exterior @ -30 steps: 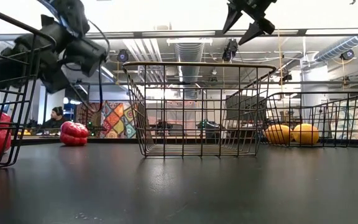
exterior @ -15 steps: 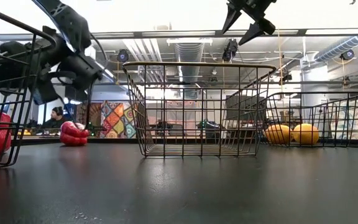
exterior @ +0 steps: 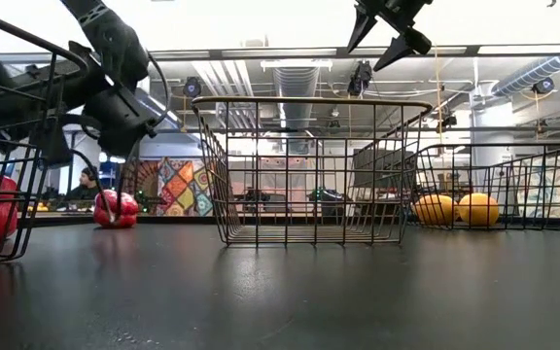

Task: Sort produce into baskets
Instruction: Put the lemon into the top black wire basket

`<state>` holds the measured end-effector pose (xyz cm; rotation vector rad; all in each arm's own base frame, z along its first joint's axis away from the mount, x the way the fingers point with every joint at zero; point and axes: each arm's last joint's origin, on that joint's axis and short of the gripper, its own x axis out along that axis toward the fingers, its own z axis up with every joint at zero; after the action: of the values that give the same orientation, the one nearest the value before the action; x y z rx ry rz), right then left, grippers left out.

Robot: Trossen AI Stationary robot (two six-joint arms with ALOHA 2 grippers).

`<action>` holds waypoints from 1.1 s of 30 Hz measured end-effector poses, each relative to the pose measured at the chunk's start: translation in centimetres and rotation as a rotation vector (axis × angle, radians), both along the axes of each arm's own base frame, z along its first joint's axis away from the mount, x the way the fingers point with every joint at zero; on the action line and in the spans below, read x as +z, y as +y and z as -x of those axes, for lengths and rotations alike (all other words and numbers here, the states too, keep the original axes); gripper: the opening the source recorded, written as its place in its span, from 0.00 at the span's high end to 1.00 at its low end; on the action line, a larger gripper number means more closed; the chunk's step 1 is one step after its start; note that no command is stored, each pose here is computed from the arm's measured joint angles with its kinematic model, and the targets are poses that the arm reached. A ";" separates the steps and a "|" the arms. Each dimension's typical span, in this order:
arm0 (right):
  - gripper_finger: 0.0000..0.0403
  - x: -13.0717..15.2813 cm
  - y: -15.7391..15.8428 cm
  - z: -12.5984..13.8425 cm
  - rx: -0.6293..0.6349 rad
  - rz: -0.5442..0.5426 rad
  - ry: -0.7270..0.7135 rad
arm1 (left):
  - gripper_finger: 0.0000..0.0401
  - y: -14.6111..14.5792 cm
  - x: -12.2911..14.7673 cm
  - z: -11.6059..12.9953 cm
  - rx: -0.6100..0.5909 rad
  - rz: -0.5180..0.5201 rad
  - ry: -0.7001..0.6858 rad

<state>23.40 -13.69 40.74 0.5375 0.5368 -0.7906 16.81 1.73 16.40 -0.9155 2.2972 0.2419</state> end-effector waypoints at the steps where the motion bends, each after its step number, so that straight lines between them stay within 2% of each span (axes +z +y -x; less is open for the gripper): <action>1: 0.10 0.0 0.0 0.0 0.000 0.000 0.000 | 1.00 -0.2 -0.2 -0.1 -0.017 0.009 0.007; 10: 0.10 0.0 -0.1 0.0 -0.001 0.003 0.001 | 1.00 -0.2 -1.5 -1.0 -0.053 0.013 -0.041; 15: 0.10 0.0 -0.1 0.0 -0.001 0.003 0.000 | 1.00 0.4 -0.8 -1.8 -0.134 -0.049 -0.069; 19: 0.10 0.0 -0.1 0.0 -0.001 0.003 0.000 | 1.00 2.1 0.8 -3.1 -0.216 -0.181 -0.093; 22: 0.10 0.0 -0.1 0.0 -0.002 0.003 -0.001 | 1.00 3.7 2.8 -4.3 -0.258 -0.368 -0.140; 24: 0.10 0.0 -0.1 0.0 -0.006 -0.002 -0.004 | 1.00 4.4 4.4 -4.9 -0.222 -0.474 -0.213; 25: 0.10 0.0 -0.1 0.0 -0.007 -0.002 -0.005 | 1.00 4.5 5.1 -5.0 -0.184 -0.489 -0.255; 29: 0.10 0.0 -0.1 0.0 -0.007 -0.003 -0.005 | 1.00 3.5 5.6 -4.3 -0.060 -0.353 -0.298; 33: 0.10 0.0 -0.1 0.0 -0.008 -0.003 -0.006 | 1.00 2.6 3.8 -2.3 -0.066 -0.270 -0.198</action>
<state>23.37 -13.77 40.75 0.5454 0.5304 -0.7958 19.11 4.30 20.21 -0.6928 2.0483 0.4034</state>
